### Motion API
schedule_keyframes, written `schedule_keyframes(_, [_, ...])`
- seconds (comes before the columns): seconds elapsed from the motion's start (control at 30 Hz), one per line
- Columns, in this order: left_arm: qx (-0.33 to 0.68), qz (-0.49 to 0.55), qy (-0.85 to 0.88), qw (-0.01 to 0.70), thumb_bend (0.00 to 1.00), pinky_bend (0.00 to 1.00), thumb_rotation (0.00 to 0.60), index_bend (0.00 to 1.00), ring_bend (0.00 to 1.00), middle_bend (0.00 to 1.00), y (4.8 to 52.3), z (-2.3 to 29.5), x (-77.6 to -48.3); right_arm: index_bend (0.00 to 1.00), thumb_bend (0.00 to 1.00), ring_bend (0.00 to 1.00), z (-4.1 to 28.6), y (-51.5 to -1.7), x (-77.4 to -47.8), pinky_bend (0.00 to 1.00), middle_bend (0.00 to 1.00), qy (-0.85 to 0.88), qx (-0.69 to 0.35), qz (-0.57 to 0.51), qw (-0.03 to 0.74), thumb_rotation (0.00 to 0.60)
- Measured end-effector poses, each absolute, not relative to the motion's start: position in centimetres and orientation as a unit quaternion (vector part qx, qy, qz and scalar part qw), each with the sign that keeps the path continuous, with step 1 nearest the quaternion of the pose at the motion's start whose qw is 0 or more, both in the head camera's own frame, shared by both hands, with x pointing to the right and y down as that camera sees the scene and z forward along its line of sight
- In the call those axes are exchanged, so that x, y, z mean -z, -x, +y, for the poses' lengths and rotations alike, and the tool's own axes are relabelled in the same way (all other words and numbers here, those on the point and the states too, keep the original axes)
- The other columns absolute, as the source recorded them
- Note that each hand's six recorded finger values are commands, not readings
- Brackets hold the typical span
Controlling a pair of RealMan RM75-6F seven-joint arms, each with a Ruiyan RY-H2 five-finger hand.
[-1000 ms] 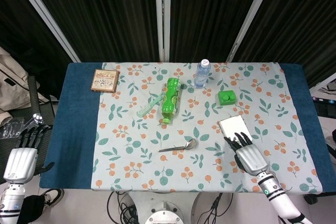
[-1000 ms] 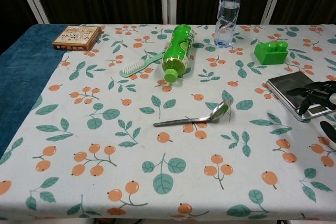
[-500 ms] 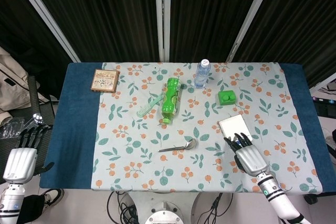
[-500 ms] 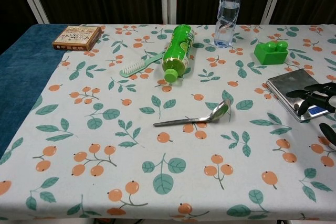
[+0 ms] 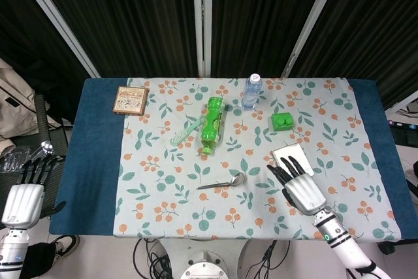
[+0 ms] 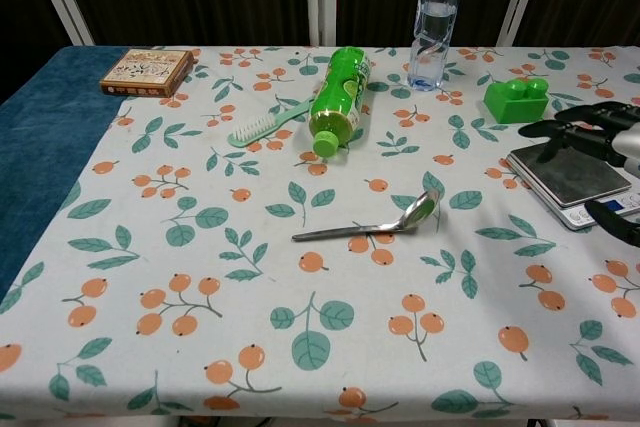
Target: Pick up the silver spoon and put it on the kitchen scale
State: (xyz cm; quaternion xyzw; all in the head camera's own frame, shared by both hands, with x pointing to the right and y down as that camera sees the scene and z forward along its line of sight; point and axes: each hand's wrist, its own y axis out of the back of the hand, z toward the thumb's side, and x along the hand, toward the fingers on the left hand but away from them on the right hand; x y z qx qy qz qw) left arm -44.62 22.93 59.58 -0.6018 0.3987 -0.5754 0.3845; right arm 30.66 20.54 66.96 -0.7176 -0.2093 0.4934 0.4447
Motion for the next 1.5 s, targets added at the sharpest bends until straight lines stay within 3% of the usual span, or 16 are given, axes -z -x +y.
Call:
schedule_keyframes(0.13, [0.574,0.402,0.601,0.385,0.03,0.0,0.6,0.03,0.0,0.03,44.7,22.8,-59.4,0.0,0.07,0.0,19.0,-28.6,-67.3,0.0,0.0,0.702,-0.497,-0.183,0.476,0.6])
schedule_keyframes(0.4, [0.575,0.406,0.596,0.386,0.03,0.0,0.6,0.03,0.0,0.03,45.0,22.7,-58.9,0.0,0.07,0.0,15.9,-21.6,-69.7,0.0,0.01,0.704,-0.497,-0.131,0.49,0.6])
schedule_keyframes(0.5, [0.575,0.408,0.596,0.385,0.03,0.0,0.6,0.03,0.0,0.03,45.0,22.7,-58.8,0.01,0.11,0.0,15.5,-19.2,-70.2,0.0,0.03,0.711,-0.49,-0.12,0.49,0.6])
schedule_keyframes(0.8, [0.576,0.409,0.595,0.384,0.03,0.0,0.6,0.03,0.0,0.03,45.2,22.8,-58.7,0.19,0.26,0.0,16.3,-16.3,-71.9,0.0,0.03,0.717,-0.484,-0.097,0.492,0.6])
schedule_keyframes(0.97, [0.576,0.41,0.594,0.383,0.03,0.0,0.6,0.03,0.0,0.03,45.4,22.9,-58.7,0.42,0.32,0.0,16.7,-16.2,-72.7,0.0,0.04,0.715,-0.486,-0.089,0.495,0.6])
schedule_keyframes(1.27, [0.579,0.409,0.595,0.38,0.03,0.0,0.6,0.03,0.0,0.03,45.6,23.0,-58.8,0.69,0.33,0.0,16.8,-16.5,-73.0,0.0,0.07,0.711,-0.484,-0.1,0.501,0.6])
schedule_keyframes(1.5, [0.579,0.409,0.595,0.379,0.03,0.0,0.6,0.03,0.0,0.03,45.6,23.1,-58.9,0.77,0.33,0.0,16.6,-17.0,-72.8,0.0,0.1,0.709,-0.477,-0.115,0.506,0.6])
